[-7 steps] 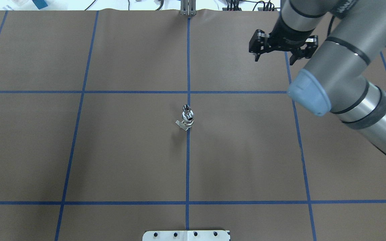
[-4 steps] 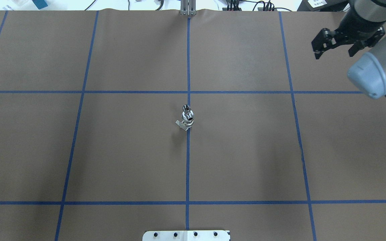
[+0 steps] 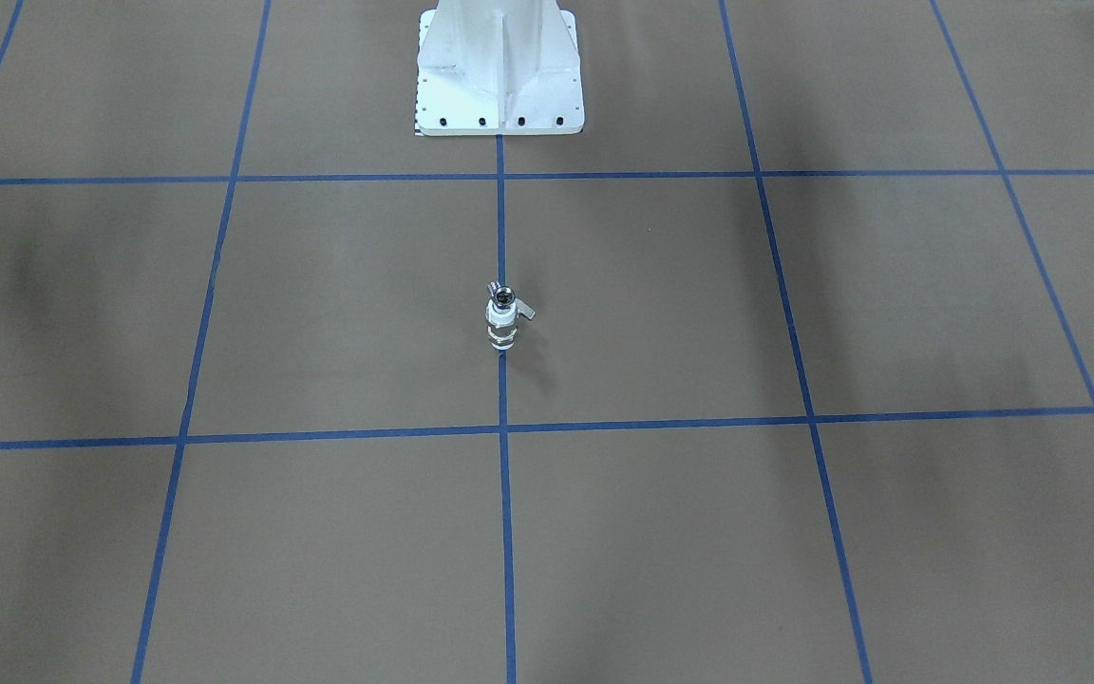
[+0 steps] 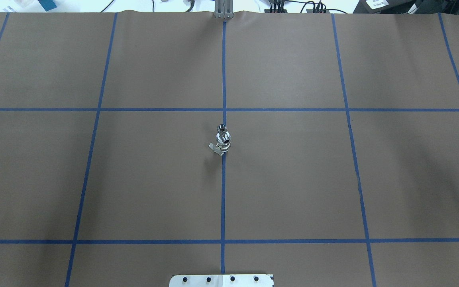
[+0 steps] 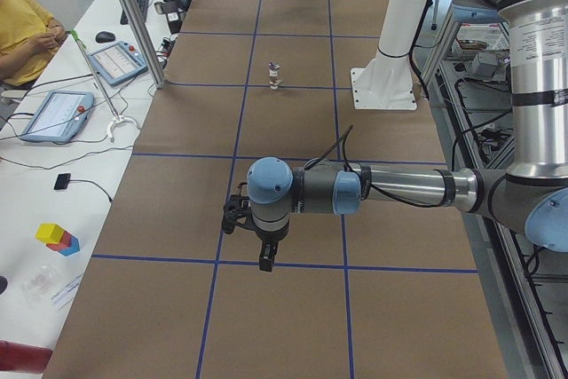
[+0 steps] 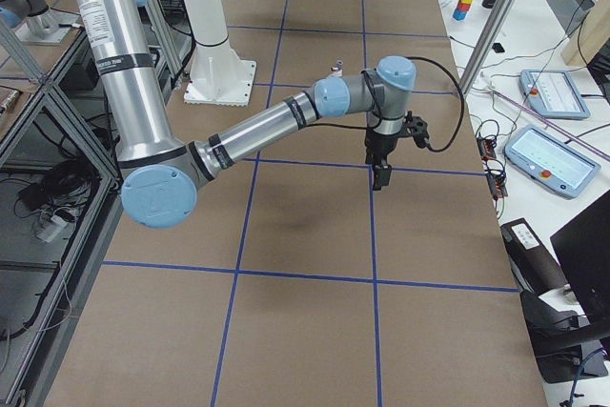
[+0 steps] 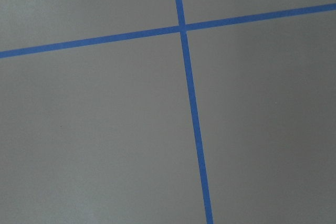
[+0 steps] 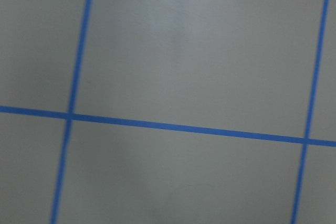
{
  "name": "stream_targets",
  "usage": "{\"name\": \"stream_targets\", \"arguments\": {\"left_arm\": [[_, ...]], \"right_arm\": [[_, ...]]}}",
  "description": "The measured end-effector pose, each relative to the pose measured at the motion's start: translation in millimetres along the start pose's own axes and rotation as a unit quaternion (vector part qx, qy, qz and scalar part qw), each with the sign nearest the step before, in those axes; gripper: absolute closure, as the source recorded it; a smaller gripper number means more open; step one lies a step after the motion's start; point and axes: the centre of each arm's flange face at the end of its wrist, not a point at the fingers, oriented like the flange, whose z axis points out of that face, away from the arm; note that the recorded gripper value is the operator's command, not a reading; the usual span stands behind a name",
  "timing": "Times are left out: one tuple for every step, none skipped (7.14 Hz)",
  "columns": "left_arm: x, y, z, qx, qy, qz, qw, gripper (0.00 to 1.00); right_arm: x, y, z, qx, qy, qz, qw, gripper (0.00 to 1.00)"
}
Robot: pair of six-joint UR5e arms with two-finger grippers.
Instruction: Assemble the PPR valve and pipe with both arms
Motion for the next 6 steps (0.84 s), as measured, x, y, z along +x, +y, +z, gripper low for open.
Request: {"name": "stream_targets", "arguments": {"left_arm": [[1, -3, -1, 0.002, 0.0, 0.001, 1.0, 0.0], [1, -5, -2, 0.003, 0.0, 0.001, 1.0, 0.0], [2, -7, -3, 0.005, 0.0, 0.002, 1.0, 0.0], [6, -12, -7, 0.009, -0.001, -0.002, 1.0, 0.0], [9, -20, -12, 0.013, -0.002, -0.014, 0.9998, 0.0], [11, -23, -13, 0.014, -0.002, -0.024, 0.9996, 0.0]], "right_arm": [[50, 20, 34, 0.004, -0.003, -0.01, 0.9999, 0.01], [96, 40, 68, 0.009, -0.016, -0.017, 0.9997, 0.01], [132, 59, 93, 0.013, -0.032, -0.017, 0.9992, 0.01], [155, 72, 101, 0.018, -0.042, -0.011, 0.9989, 0.01], [169, 80, 97, 0.027, -0.048, -0.001, 0.9985, 0.01], [179, 84, 87, 0.034, -0.05, 0.011, 0.9981, 0.01]]}}
